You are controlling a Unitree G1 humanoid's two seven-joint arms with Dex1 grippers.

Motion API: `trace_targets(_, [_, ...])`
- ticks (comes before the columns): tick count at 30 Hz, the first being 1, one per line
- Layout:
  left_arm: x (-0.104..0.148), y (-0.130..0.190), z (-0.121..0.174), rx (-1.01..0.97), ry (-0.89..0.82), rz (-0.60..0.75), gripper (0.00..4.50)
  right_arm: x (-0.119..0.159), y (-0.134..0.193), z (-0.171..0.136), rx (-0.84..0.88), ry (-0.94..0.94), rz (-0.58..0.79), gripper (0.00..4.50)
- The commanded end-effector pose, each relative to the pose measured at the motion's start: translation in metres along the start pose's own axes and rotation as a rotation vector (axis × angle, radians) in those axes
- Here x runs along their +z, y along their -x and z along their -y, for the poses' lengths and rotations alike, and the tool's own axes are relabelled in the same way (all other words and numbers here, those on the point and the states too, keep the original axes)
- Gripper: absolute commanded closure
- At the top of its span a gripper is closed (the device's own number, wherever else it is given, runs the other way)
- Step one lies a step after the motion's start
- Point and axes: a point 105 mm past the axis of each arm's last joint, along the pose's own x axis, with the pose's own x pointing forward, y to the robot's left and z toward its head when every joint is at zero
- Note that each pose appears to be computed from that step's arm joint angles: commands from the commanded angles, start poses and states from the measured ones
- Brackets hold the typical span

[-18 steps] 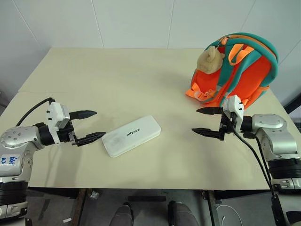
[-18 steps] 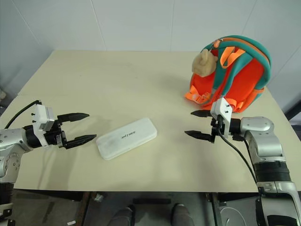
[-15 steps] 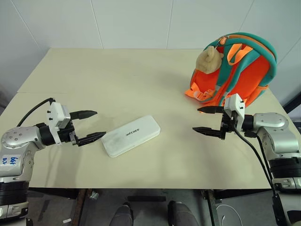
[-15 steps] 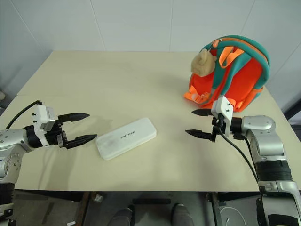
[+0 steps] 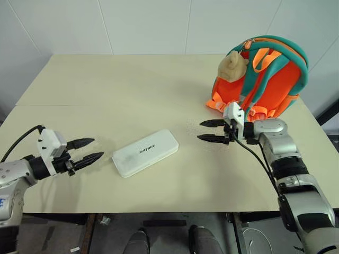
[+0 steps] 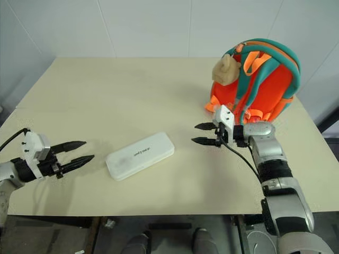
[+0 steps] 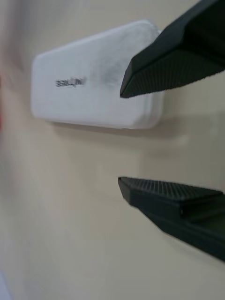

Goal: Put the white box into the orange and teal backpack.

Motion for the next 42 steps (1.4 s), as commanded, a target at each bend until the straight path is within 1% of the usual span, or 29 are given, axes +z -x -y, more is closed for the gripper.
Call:
trace_targets(1, [0.000,0.000,0.014,-0.001,-0.019,-0.008,3.04,0.002,-0.012,0.005,-0.006,0.028,0.007,3.35])
trace_targets(2, [-0.004,-0.003,0.021,-0.021,0.001,-0.026,3.28,0.000,-0.016,0.005,-0.004,0.021,0.003,3.59])
trace_targets(4, [-0.010,-0.008,0.032,-0.060,0.032,-0.050,3.89,-0.003,-0.021,0.005,-0.002,0.015,-0.006,4.28])
trace_targets(5, [-0.011,-0.012,0.039,-0.094,0.056,-0.050,4.22,-0.006,-0.024,0.004,0.005,0.004,-0.017,4.50])
trace_targets(8, [-0.016,-0.024,0.057,-0.173,0.095,-0.065,4.22,-0.016,-0.036,-0.003,0.027,0.003,-0.062,4.50])
trace_targets(11, [-0.017,-0.035,0.059,-0.175,0.108,-0.051,4.22,-0.022,-0.046,-0.010,0.041,-0.026,-0.053,4.50])
trace_targets(14, [-0.018,-0.039,0.061,-0.189,0.117,-0.052,4.22,-0.026,-0.052,-0.019,0.080,-0.036,-0.050,4.50])
trace_targets(20, [-0.019,-0.045,0.054,-0.174,0.112,-0.042,4.22,-0.021,-0.061,-0.032,0.145,-0.039,0.002,4.50])
trace_targets(21, [-0.019,-0.046,0.053,-0.175,0.111,-0.042,4.22,-0.019,-0.062,-0.033,0.155,-0.038,0.008,4.50])
trace_targets(25, [-0.018,-0.053,0.047,-0.182,0.085,-0.035,4.22,-0.017,-0.051,-0.051,0.285,-0.039,0.026,4.50])
trace_targets(29, [-0.017,-0.057,0.044,-0.186,0.070,-0.027,4.22,-0.021,-0.036,-0.058,0.318,-0.028,-0.009,4.50])
trace_targets(33, [-0.017,-0.058,0.045,-0.196,0.065,-0.029,4.22,-0.023,-0.023,-0.041,0.220,-0.019,-0.053,4.50])
trace_targets(37, [-0.019,-0.056,0.044,-0.189,0.066,-0.033,4.22,-0.019,-0.015,-0.009,0.079,0.019,-0.117,4.50])
trace_targets(40, [-0.019,-0.055,0.044,-0.182,0.067,-0.031,4.22,-0.013,-0.018,0.015,-0.054,0.032,-0.142,4.50])
trace_targets(42, [-0.019,-0.055,0.044,-0.180,0.067,-0.031,4.22,-0.011,-0.023,0.023,-0.109,0.027,-0.145,4.50])
